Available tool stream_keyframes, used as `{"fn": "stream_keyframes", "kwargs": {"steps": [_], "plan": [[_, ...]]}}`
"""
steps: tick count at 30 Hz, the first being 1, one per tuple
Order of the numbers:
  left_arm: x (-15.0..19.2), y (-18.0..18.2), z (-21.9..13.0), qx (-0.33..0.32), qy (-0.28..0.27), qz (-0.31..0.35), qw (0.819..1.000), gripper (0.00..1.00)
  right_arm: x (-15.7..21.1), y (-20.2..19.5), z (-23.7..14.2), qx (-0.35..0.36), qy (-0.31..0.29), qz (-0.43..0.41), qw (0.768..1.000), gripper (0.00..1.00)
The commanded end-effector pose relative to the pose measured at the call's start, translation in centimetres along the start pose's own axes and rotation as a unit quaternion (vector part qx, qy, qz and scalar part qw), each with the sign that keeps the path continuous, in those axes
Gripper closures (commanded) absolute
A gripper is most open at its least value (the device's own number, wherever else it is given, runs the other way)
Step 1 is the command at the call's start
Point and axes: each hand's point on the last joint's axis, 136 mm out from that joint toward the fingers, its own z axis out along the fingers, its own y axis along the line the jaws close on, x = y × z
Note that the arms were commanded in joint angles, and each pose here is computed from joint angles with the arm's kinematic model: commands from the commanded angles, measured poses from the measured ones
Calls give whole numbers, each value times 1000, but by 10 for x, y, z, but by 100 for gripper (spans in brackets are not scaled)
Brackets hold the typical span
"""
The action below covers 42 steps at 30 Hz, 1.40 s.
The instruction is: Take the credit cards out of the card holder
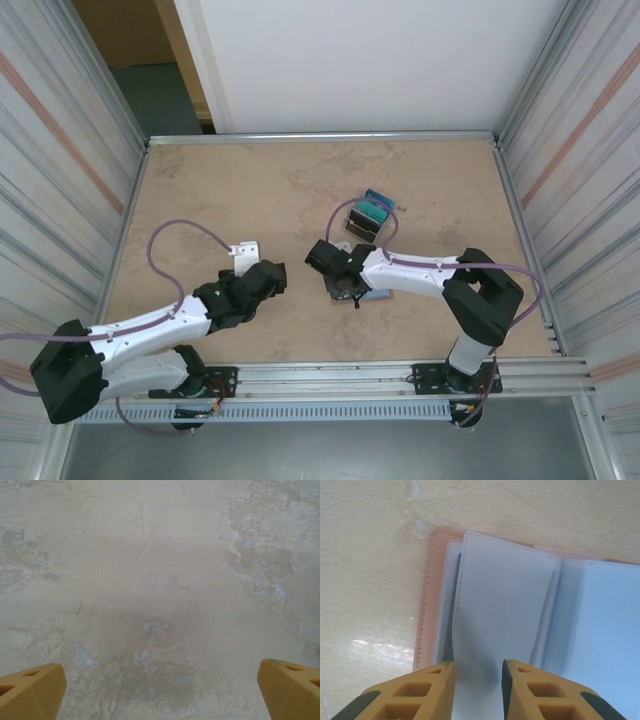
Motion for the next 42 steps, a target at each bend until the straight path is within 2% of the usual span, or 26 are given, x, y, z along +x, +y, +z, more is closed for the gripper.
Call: {"fn": "stream_keyframes", "kwargs": {"steps": [1,9,17,28,34,39,42], "plan": [[-11,-6,-3,2,-13,1,1000,1,0,-22,-8,26,-9,27,999,69],[-12,-7,-4,3,-14,3,1000,1,-1,-44,-9,38,-13,51,998,69],[-13,-7,-5,2,-16,5,1000,1,2,-67,4,23,1,87,996,76],[-15,-9,-5,1,-16,11,1000,1,-5,-82,-2,20,-11,99,995,100],[-14,-10,-4,0,-16,14,1000,1,-6,-73,-12,-6,-14,92,996,100],[-16,-14,-5,6,-19,18,1000,1,-7,-41,-29,-78,-19,85,993,100],[-17,-28,-6,31,-19,42,998,1,-10,-20,-43,-130,-24,88,987,100]]}}
